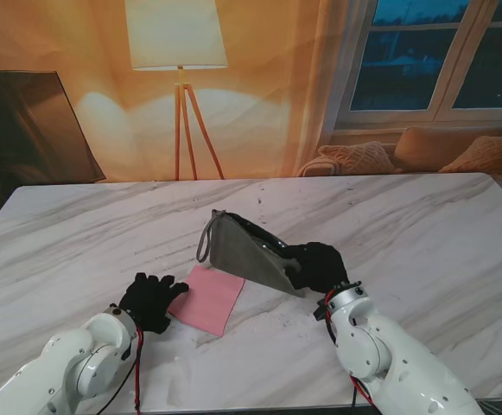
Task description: Collect documents into a storage pouch
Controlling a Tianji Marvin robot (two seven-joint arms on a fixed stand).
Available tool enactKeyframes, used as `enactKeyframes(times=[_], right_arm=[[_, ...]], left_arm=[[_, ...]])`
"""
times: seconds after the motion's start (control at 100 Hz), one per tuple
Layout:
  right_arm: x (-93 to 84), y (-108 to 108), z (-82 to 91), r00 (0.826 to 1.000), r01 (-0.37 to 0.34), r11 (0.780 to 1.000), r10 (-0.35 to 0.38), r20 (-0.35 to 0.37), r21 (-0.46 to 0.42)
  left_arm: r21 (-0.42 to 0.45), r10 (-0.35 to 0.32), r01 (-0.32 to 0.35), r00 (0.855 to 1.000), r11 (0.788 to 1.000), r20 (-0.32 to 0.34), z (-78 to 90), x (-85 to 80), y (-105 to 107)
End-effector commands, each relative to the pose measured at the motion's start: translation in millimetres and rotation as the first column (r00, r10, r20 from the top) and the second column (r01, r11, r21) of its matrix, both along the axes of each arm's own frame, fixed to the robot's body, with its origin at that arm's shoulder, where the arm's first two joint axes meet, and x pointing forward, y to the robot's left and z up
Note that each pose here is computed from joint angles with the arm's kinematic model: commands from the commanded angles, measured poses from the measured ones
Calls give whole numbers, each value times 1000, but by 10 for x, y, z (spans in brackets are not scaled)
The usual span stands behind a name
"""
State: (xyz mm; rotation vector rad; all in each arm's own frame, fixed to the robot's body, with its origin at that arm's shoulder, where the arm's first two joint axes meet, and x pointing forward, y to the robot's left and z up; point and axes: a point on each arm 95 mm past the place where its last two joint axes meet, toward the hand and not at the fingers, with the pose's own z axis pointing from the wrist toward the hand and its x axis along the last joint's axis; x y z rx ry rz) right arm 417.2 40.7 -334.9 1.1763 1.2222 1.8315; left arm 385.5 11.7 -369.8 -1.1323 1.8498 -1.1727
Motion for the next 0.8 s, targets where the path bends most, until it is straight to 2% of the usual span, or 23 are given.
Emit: enactKeyframes(times=[0.0, 0.4, 0.79], right_arm=[[-23, 24, -42, 1000, -4, 1000, 3, -22, -8], [-17, 46, -47, 1000, -8, 1000, 8, -28, -10], [-21, 63, -49, 999, -6, 1000, 6, -40, 1]], left_arm=[[0, 4, -4, 1000, 1000, -17, -22, 28, 26], [-56, 17, -19, 999, 998, -33, -95, 167, 10], [-132, 43, -46, 999, 990, -27, -136, 224, -50]])
